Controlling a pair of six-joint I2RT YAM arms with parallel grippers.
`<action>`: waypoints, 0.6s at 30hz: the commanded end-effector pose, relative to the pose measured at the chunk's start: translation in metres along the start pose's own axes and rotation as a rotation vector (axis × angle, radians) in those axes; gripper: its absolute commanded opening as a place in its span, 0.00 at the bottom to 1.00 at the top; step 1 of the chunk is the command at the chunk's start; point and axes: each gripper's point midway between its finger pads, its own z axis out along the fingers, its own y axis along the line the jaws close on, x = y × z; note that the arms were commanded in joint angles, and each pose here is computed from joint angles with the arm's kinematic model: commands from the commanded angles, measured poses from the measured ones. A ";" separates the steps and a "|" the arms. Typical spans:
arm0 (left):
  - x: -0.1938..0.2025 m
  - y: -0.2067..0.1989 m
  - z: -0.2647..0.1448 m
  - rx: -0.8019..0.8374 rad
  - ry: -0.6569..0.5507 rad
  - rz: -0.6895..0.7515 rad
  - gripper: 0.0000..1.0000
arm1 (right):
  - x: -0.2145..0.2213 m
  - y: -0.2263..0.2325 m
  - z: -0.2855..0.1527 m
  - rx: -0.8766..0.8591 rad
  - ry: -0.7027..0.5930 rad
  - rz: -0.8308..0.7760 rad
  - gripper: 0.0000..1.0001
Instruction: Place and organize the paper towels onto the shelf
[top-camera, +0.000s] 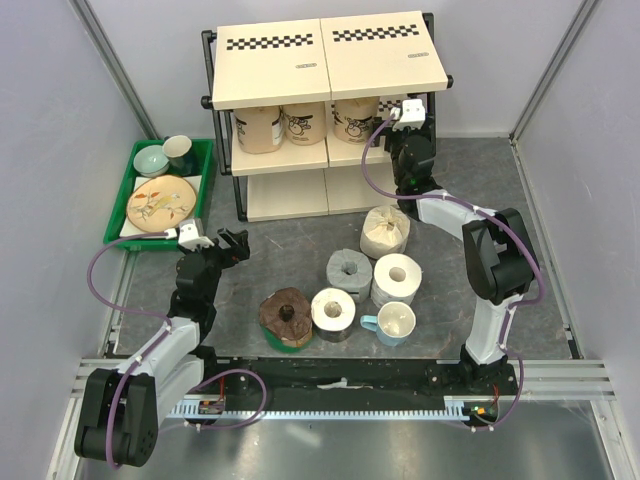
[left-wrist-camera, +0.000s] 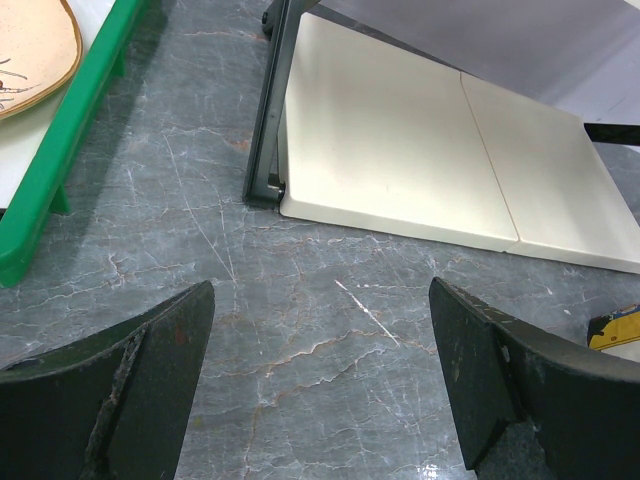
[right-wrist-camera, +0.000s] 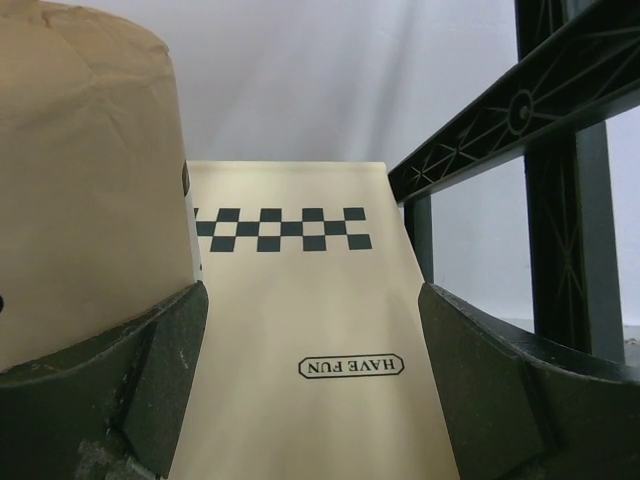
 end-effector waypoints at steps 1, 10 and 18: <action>-0.016 -0.006 0.003 0.014 -0.052 -0.028 0.95 | -0.005 0.012 0.006 -0.060 -0.027 0.008 0.95; -0.015 -0.006 0.003 0.013 -0.050 -0.028 0.95 | -0.008 0.022 0.006 -0.113 -0.037 0.014 0.95; -0.015 -0.006 0.003 0.013 -0.050 -0.026 0.95 | -0.008 0.027 0.003 -0.143 -0.041 0.017 0.95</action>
